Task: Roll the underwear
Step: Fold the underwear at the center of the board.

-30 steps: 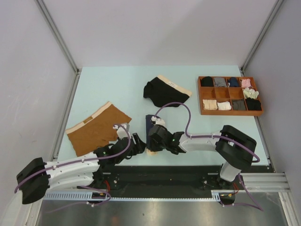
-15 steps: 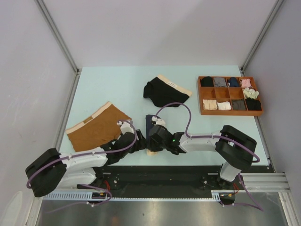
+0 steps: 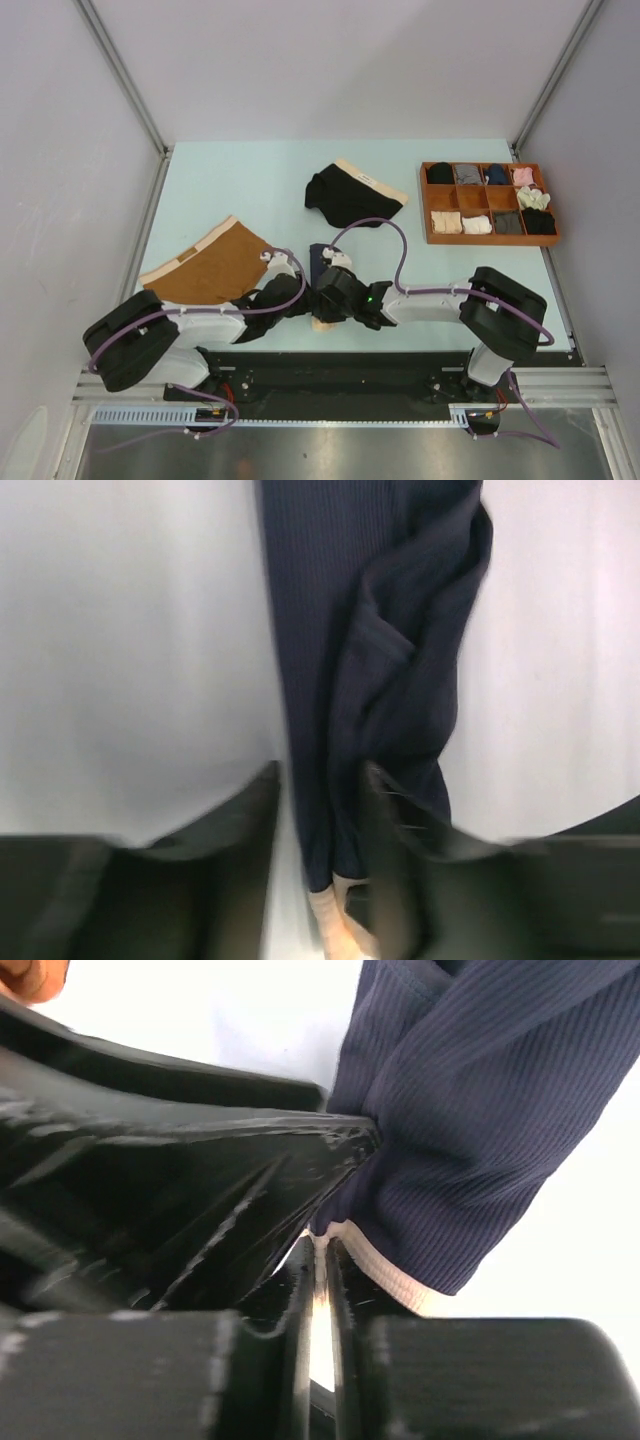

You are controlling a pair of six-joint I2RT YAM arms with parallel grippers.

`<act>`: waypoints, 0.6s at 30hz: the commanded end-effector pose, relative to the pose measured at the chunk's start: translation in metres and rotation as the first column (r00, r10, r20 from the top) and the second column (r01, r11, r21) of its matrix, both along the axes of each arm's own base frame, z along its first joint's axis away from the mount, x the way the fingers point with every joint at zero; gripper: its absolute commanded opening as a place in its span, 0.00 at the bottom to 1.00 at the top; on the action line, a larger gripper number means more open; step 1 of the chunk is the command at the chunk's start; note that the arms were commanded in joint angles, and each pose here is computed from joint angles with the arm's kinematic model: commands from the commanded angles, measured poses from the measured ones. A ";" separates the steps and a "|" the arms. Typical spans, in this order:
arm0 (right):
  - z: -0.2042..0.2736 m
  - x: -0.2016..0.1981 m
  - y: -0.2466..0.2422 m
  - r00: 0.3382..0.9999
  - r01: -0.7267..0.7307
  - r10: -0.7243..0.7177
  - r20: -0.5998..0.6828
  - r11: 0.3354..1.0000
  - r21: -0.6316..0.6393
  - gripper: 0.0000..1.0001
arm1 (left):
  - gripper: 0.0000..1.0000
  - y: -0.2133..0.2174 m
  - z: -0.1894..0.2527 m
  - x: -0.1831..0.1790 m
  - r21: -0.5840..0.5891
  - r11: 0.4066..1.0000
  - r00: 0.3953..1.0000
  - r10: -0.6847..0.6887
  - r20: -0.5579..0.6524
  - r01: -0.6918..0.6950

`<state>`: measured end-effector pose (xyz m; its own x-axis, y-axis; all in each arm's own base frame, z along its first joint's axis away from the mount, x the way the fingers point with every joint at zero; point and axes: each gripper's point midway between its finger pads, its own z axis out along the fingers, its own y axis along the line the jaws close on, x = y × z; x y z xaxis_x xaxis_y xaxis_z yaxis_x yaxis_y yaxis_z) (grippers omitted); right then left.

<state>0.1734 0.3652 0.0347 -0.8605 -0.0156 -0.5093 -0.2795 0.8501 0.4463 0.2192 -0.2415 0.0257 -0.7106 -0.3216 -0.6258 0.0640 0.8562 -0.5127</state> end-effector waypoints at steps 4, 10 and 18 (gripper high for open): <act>0.029 -0.015 -0.005 0.996 -0.086 0.087 0.025 0.996 -0.029 0.44 | 0.10 -0.016 -0.017 -0.008 -0.004 0.996 0.996 -0.084 -0.044 0.084; 0.097 0.023 -0.056 0.989 0.008 -0.003 0.147 1.000 -0.030 0.57 | 0.00 -0.011 -0.022 -0.017 -0.011 0.994 0.993 -0.107 -0.047 0.107; 0.088 0.067 -0.089 0.981 0.081 -0.074 0.178 0.996 -0.032 0.47 | 0.00 -0.019 -0.017 -0.019 -0.021 0.981 0.982 -0.190 0.010 0.190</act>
<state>0.2351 0.2813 0.1385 -0.7539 0.0875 -0.6511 -0.2515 0.8772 0.4090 0.2135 -0.2585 0.0167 -0.7339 -0.2877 -0.6153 0.1435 0.8197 -0.5545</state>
